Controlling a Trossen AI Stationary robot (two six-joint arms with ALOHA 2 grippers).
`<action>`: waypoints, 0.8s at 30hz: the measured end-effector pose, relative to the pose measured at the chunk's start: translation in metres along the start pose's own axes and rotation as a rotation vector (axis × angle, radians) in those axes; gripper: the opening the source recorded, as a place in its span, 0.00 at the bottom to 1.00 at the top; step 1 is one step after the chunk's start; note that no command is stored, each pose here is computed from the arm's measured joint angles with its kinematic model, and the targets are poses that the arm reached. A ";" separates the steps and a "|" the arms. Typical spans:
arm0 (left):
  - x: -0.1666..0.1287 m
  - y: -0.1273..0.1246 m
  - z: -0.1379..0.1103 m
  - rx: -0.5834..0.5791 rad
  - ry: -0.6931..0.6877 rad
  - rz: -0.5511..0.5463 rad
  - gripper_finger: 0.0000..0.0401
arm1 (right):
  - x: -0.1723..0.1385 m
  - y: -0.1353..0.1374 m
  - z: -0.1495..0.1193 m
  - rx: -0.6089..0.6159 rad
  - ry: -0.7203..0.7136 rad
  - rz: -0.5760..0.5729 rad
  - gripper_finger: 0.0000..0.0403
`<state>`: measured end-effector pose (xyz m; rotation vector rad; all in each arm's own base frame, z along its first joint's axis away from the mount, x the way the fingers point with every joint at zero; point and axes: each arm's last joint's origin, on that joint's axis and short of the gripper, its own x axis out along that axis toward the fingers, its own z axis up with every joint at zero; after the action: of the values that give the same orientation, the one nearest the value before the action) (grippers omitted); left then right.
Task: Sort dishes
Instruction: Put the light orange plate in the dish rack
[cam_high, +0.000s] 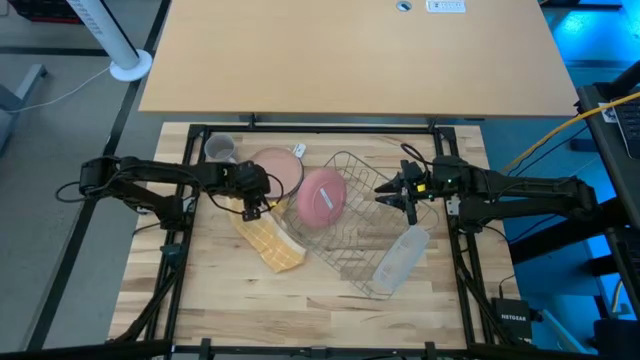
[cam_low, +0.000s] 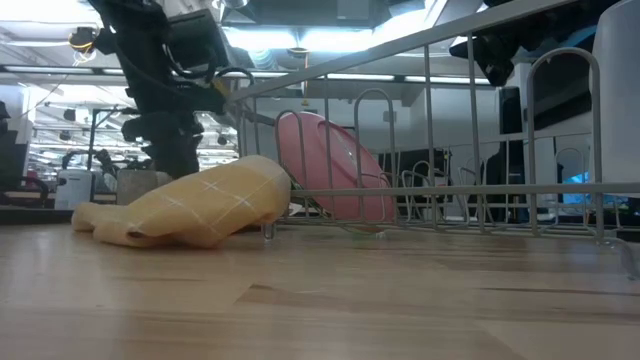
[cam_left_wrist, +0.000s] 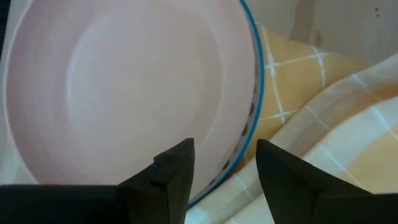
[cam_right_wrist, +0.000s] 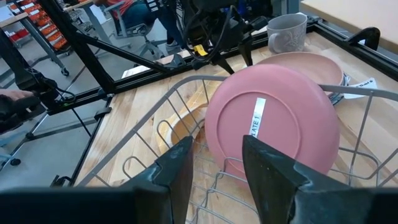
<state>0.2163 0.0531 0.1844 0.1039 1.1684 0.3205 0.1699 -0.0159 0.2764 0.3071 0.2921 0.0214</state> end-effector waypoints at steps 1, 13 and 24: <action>0.001 0.000 -0.001 -0.001 0.001 0.001 0.41 | 0.000 0.000 0.000 0.000 0.000 0.000 0.35; 0.008 -0.002 -0.009 0.007 0.012 0.009 0.41 | 0.000 0.000 0.000 0.000 -0.001 0.000 0.35; 0.019 0.009 -0.002 -0.034 -0.029 0.045 0.41 | 0.000 0.001 0.000 0.000 0.004 0.016 0.35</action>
<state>0.2192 0.0675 0.1694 0.1046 1.1326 0.3776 0.1699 -0.0154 0.2767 0.3093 0.2932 0.0381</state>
